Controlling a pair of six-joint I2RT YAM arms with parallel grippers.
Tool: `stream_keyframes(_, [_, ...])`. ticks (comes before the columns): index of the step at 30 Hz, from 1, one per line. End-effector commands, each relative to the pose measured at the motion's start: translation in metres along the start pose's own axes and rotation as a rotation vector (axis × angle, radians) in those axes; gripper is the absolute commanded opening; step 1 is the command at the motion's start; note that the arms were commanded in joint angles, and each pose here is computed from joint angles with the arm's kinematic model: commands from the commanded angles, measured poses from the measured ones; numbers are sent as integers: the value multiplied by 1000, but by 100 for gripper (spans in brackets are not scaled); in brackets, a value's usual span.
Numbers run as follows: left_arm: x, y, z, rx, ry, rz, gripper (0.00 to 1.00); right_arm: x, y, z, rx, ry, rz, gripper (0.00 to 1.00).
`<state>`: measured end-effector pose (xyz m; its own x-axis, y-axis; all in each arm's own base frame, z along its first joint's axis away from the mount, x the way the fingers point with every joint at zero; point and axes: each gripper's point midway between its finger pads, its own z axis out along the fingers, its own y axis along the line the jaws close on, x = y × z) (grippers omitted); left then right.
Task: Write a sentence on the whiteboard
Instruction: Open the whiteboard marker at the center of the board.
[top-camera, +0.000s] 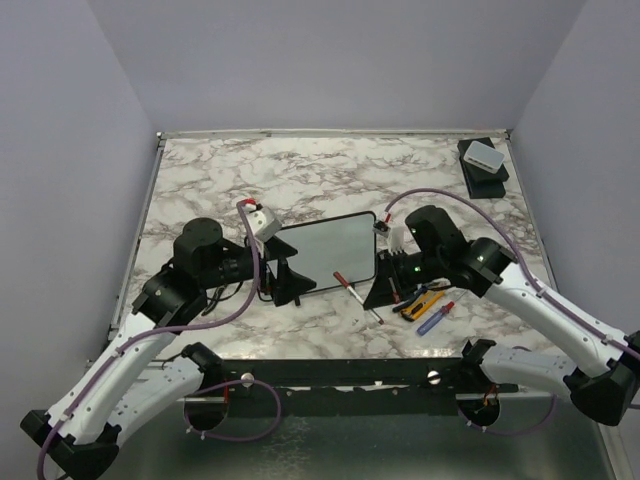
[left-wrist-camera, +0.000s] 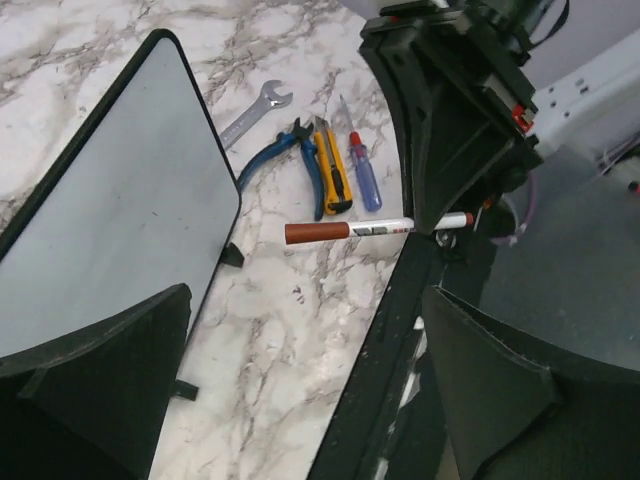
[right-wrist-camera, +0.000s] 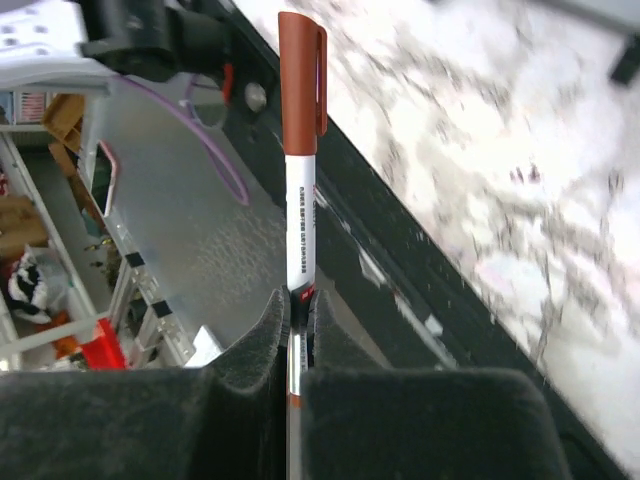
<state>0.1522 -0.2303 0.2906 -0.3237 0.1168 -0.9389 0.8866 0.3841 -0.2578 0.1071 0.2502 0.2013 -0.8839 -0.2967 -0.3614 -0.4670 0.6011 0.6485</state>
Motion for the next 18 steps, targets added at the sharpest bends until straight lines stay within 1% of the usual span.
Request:
stream_keyframes(1, [-20, 13, -2, -136, -176, -287, 99, -31, 42, -20, -196, -213, -255, 0])
stream_keyframes(3, [-40, 11, -1, -115, -290, -402, 99, -48, 37, -23, -151, -325, -287, 0])
stream_keyframes(6, [-77, 5, -2, -6, -504, -584, 99, -67, 30, -23, -111, -444, -337, 0])
stream_keyframes(8, [-90, 7, 0, 61, -600, -703, 99, -79, 33, -22, -126, -513, -371, 0])
stream_keyframes(9, [-93, 8, 1, 87, -623, -752, 99, -84, 34, -21, -135, -536, -387, 0])
stream_keyframes(11, [-94, 15, 10, 84, -622, -782, 99, -93, 36, -17, -147, -560, -414, 0])
stream_keyframes(14, [-99, 15, 17, 92, -597, -773, 97, -106, 36, -14, -124, -592, -442, 0])
stream_keyframes(18, [-89, 24, 27, 43, -551, -799, 89, -116, 42, -12, -139, -606, -484, 0])
